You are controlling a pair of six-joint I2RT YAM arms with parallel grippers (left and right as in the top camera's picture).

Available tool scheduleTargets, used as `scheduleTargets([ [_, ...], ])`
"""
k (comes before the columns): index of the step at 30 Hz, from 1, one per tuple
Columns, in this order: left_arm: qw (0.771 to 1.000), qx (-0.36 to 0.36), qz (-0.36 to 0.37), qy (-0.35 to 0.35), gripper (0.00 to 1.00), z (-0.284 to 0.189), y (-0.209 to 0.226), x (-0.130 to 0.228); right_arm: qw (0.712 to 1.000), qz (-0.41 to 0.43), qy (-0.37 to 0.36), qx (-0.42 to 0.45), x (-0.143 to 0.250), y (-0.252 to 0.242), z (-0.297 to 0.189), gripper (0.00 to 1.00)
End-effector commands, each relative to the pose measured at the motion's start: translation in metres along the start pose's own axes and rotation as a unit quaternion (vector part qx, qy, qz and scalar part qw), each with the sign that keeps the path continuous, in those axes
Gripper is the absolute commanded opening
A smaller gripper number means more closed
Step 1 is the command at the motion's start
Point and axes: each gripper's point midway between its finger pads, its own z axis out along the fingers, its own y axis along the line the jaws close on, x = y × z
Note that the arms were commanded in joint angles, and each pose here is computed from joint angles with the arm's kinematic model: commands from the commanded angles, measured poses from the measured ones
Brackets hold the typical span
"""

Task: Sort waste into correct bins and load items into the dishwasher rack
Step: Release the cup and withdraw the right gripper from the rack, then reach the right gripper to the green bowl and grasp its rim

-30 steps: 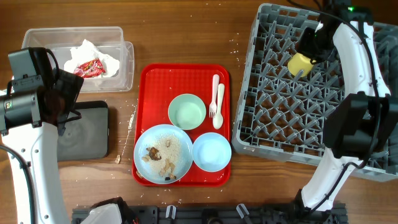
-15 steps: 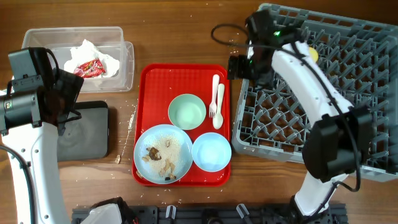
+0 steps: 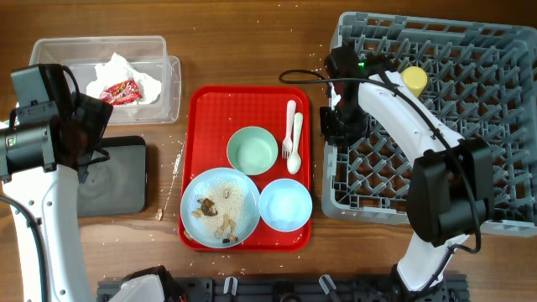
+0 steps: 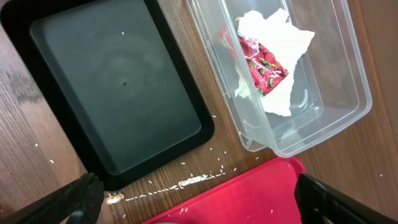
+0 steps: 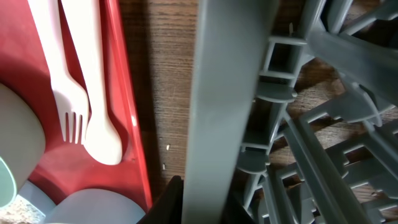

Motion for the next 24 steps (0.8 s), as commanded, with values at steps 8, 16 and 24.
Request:
scheduleTargets([
  [8,1.0,-0.003,-0.006,-0.006,1.0,-0.001,0.002,-0.002,0.995,-0.08,0.051,0.019,0.022,-0.011,0.002,0.12],
  [16,1.0,-0.003,-0.006,-0.006,1.0,-0.001,0.002,-0.002,0.997,-0.071,-0.003,0.007,0.032,-0.007,-0.057,0.65],
  [24,1.0,-0.003,-0.006,-0.006,1.0,-0.001,0.002,-0.002,0.942,-0.193,-0.185,-0.204,0.024,0.129,-0.15,0.51],
])
